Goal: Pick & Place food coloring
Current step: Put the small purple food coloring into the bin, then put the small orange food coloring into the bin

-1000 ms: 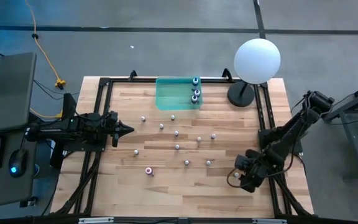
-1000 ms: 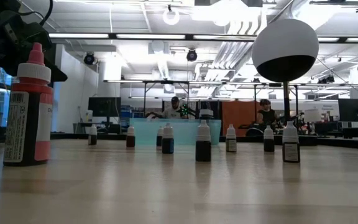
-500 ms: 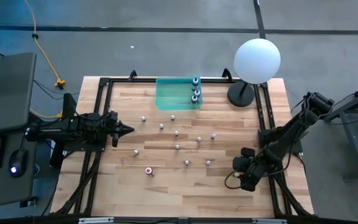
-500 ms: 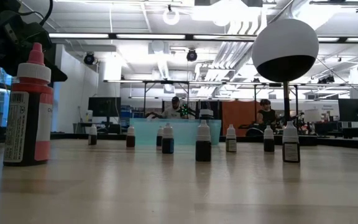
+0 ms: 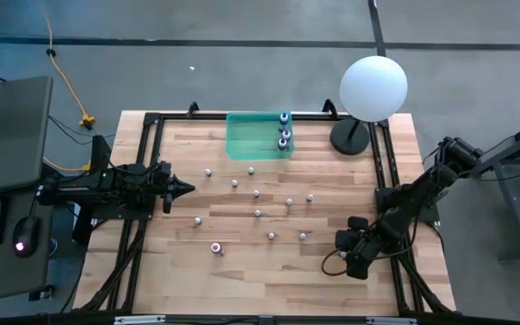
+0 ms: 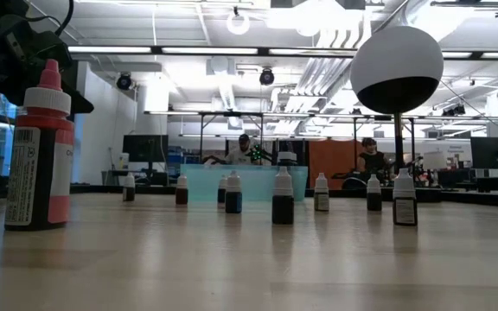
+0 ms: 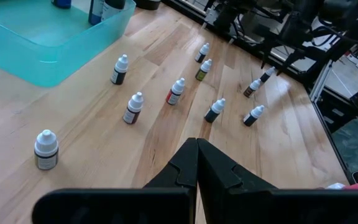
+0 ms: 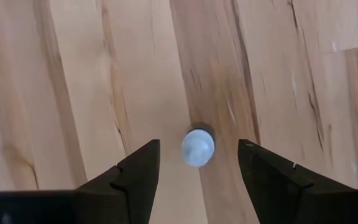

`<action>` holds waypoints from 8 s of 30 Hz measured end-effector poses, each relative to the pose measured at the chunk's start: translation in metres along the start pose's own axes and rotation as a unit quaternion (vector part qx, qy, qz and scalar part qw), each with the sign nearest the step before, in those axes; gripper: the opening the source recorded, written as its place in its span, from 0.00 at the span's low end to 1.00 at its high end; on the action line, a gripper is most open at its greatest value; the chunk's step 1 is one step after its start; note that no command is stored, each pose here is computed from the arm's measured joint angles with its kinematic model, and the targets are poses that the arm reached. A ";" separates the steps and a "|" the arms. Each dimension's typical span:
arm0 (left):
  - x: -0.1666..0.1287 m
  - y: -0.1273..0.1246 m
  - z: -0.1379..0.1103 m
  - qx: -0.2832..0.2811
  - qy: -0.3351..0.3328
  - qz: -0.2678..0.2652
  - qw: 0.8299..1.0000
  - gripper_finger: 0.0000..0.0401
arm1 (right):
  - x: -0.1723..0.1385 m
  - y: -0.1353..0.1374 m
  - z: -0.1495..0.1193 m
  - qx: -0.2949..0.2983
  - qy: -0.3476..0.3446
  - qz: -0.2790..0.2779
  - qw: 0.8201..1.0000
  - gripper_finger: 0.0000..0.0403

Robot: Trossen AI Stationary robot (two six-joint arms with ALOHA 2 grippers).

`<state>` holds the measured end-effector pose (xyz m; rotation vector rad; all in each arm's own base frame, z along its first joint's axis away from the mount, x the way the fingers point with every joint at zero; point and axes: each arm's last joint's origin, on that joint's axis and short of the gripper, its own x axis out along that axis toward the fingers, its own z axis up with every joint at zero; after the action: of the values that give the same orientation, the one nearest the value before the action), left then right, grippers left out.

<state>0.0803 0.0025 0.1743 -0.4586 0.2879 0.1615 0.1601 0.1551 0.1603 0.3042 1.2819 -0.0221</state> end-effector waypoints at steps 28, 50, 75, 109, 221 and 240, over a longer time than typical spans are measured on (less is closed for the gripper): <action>0.000 0.000 0.000 0.000 0.000 0.000 1.000 0.00 | 0.000 0.003 0.003 0.005 -0.015 0.015 1.000 0.28; 0.000 0.000 0.000 0.000 0.000 0.000 1.000 0.00 | 0.000 0.004 0.004 0.004 -0.015 0.024 1.000 0.20; 0.000 0.000 0.000 0.000 0.000 0.000 1.000 0.00 | 0.030 -0.015 0.027 -0.006 0.041 -0.011 0.999 0.54; 0.000 0.000 0.000 0.000 0.000 0.000 1.000 0.00 | 0.029 -0.016 0.028 0.035 0.027 -0.005 0.999 0.11; 0.000 0.000 0.000 0.000 0.000 0.000 1.000 0.00 | 0.091 -0.216 0.376 0.384 -0.506 -0.181 0.751 0.11; 0.000 0.000 0.000 0.000 0.000 0.000 1.000 0.00 | 0.091 -0.214 0.378 0.352 -0.498 -0.159 0.776 0.18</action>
<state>0.0803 0.0025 0.1743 -0.4585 0.2882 0.1616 0.5022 -0.1253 0.1239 0.6043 0.1840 -0.8691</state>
